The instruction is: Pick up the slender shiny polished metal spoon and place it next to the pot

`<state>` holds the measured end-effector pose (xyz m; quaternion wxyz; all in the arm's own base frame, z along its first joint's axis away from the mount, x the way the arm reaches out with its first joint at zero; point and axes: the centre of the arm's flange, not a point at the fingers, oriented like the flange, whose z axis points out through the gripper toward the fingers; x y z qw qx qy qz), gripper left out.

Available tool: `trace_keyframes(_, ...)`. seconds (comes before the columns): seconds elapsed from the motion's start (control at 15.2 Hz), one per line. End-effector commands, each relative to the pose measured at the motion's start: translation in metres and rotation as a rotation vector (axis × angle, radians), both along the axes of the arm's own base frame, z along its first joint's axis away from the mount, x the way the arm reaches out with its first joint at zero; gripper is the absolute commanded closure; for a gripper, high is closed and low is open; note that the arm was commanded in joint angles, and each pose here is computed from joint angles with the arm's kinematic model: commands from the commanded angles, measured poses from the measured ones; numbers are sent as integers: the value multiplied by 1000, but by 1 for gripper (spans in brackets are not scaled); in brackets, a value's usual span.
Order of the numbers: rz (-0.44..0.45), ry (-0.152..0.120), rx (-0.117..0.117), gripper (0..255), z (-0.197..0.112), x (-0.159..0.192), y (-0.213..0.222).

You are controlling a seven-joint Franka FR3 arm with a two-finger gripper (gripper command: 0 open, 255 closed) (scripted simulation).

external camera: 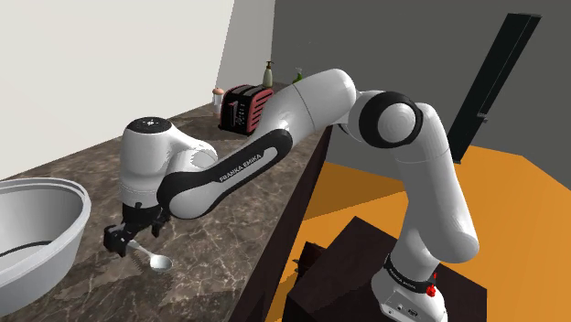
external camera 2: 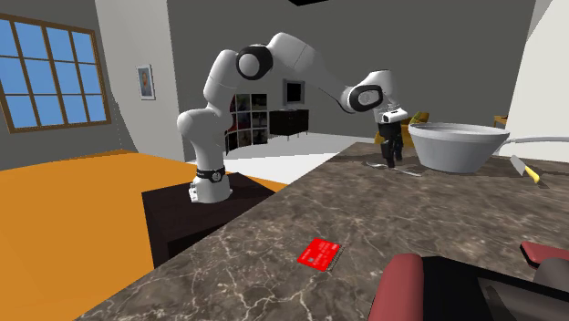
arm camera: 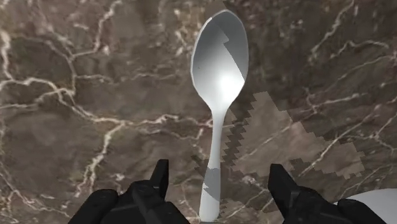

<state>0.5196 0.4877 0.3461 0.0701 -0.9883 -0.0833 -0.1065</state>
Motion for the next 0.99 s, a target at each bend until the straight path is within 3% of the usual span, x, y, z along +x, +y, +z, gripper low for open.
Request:
trace_keyframes(0.0,0,0,0,0,0,0,0)
trace_keyframes(0.13,0,0,0,0,0,0,0)
trace_keyframes(0.4,0,0,0,0,48,-10,-8)
trace_keyframes(0.92,0,0,0,0,48,-10,-8)
